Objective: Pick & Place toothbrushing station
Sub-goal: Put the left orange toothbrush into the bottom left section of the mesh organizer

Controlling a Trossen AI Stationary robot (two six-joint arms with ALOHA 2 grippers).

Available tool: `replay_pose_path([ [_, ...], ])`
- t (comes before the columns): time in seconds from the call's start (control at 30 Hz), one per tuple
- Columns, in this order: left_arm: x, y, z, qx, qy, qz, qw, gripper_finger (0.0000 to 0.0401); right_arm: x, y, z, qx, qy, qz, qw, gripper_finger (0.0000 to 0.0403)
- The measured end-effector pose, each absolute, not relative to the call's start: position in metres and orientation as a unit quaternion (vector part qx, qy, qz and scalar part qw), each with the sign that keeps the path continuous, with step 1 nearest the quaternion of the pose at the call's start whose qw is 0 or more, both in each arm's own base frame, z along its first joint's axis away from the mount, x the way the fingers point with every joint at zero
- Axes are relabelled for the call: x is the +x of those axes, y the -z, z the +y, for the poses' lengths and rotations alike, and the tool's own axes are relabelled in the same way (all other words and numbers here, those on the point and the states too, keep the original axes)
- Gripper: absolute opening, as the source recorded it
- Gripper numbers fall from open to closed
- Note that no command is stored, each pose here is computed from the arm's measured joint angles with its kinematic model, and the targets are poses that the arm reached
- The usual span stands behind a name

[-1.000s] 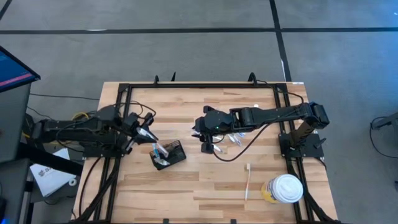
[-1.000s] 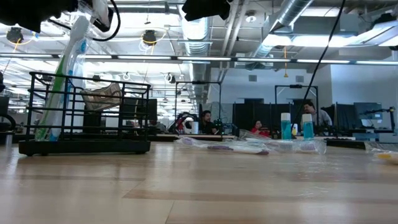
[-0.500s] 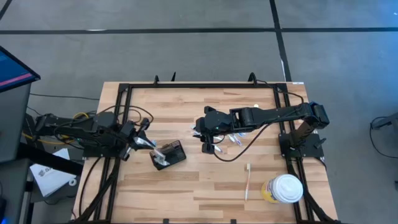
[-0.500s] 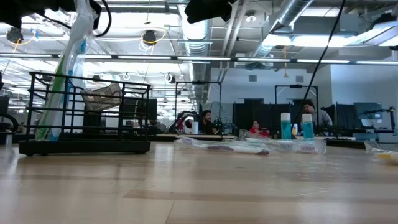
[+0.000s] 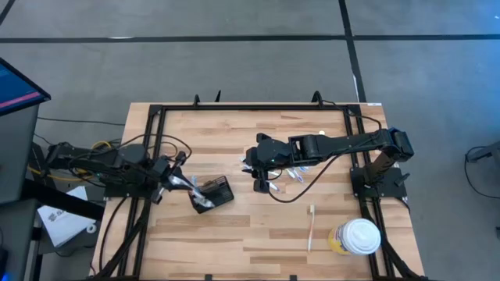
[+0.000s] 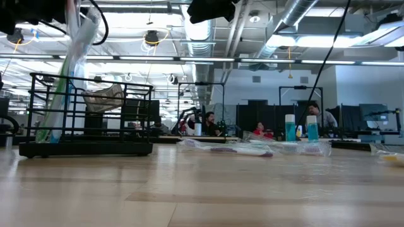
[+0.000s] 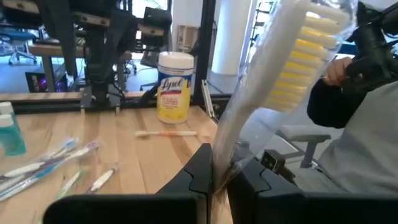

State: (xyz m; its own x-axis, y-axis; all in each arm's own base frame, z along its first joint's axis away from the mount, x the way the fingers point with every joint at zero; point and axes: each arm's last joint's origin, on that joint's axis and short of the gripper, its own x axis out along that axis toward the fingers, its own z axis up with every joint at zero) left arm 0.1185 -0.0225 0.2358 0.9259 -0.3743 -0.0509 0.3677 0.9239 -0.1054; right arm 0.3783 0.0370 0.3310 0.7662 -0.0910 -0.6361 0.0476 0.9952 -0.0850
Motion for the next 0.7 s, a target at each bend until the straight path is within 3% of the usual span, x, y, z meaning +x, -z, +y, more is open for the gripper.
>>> replay_pose_path([
  [0.7, 0.116, -0.223, -0.024, -0.075, 0.201, 0.109, 0.971, 0.0018, 0.378, -0.331, 0.037, -0.033, 0.036, 0.340, 0.939, 0.0133],
])
